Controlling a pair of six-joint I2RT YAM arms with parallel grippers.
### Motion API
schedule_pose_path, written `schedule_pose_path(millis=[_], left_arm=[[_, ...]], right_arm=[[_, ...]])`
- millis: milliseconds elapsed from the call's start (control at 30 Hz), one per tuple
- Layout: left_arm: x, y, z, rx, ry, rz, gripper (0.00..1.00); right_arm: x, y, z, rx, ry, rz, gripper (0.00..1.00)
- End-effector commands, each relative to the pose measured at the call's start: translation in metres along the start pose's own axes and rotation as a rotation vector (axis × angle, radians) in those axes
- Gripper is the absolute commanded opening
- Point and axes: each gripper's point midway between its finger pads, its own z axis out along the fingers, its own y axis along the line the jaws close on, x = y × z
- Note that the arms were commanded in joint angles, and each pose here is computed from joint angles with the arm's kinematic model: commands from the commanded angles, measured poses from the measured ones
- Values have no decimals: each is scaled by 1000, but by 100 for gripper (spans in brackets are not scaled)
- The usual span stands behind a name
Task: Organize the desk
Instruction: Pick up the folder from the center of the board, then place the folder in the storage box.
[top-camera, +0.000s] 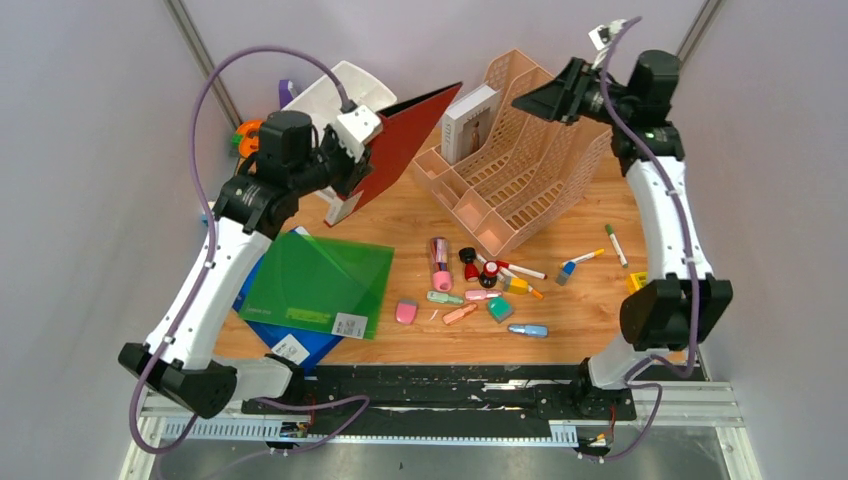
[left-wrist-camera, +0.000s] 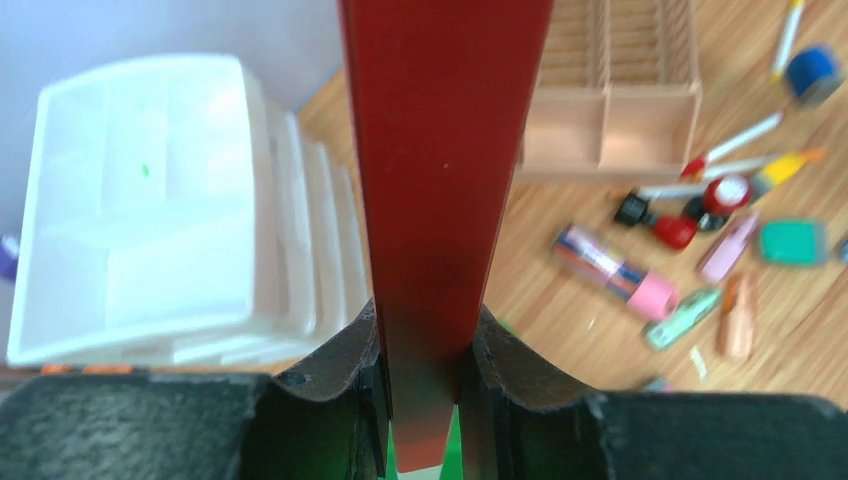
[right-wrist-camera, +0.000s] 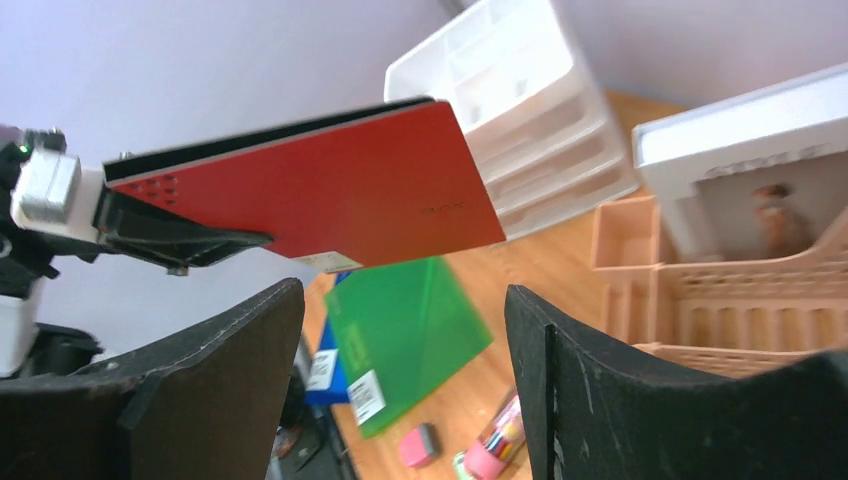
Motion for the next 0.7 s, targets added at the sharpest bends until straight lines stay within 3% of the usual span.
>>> schedule_pose_path(millis=[0,367,667], left_arm=[[-92,5,-1,58,-283,-114,0],[-178,20,75,228,-505,-319,0],[-213,26,128,298,-611,-273,0]], right_arm=[[-24,29,-45,61,-97,-225,75],[-22,-8,-116,298,-209,-258,75],[-7,-35,-160,426,-256,-217,75]])
